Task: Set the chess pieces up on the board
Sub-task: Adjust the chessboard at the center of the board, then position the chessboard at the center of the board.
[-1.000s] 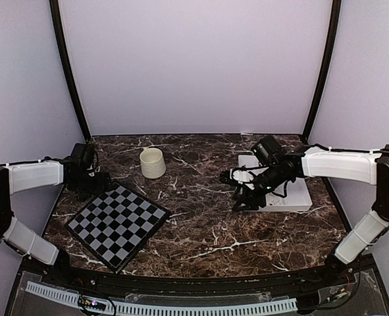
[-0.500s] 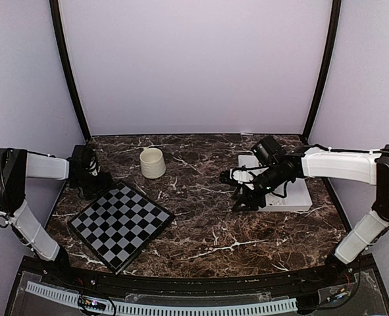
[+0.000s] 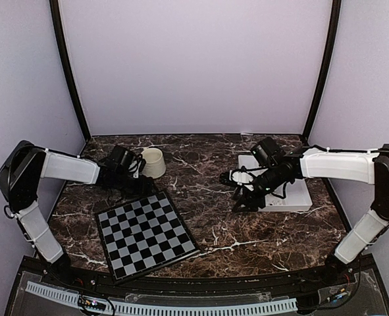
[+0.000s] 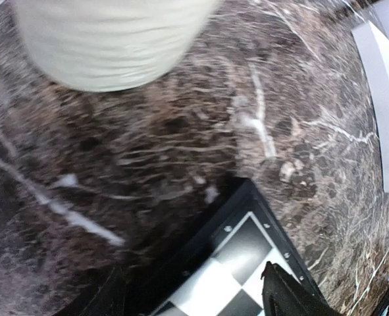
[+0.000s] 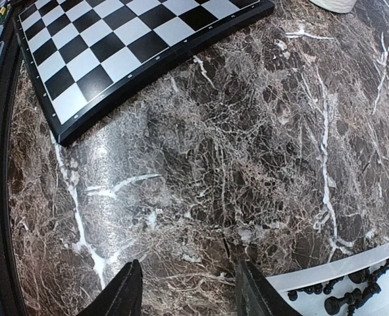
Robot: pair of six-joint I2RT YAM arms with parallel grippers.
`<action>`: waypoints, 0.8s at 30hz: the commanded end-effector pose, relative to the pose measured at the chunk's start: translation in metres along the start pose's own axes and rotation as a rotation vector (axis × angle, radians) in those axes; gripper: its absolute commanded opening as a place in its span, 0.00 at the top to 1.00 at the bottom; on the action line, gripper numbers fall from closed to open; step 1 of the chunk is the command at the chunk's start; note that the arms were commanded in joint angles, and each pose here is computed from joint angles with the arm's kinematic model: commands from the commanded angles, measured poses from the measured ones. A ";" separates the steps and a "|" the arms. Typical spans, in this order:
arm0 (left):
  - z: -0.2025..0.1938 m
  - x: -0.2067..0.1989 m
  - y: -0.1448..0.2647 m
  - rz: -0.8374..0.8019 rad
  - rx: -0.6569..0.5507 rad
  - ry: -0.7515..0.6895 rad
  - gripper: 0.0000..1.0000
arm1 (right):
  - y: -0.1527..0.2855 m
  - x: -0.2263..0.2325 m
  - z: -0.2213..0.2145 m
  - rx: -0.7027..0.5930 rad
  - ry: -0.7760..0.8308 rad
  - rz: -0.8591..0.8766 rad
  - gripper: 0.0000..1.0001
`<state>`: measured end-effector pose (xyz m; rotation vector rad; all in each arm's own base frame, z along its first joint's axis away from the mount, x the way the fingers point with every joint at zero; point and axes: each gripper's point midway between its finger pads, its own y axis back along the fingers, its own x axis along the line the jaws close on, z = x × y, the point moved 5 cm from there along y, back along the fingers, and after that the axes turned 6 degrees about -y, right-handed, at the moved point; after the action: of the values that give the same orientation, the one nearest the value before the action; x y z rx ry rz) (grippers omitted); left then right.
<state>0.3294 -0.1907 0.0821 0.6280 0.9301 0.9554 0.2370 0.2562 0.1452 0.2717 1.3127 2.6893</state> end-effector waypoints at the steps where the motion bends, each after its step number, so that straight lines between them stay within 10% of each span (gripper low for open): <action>1: 0.019 -0.036 0.020 0.034 -0.069 -0.133 0.25 | -0.006 -0.001 -0.002 0.004 -0.008 0.006 0.50; 10: -0.073 0.015 0.101 0.500 -0.005 0.329 0.19 | -0.007 0.001 -0.001 -0.003 -0.003 0.025 0.50; 24: -0.147 0.051 0.104 0.566 0.007 0.627 0.01 | -0.007 0.003 -0.004 0.002 -0.002 0.029 0.34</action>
<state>0.1795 -0.0935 0.0830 0.6778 1.2699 1.6798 0.2357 0.2570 0.1358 0.3028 1.3311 2.6963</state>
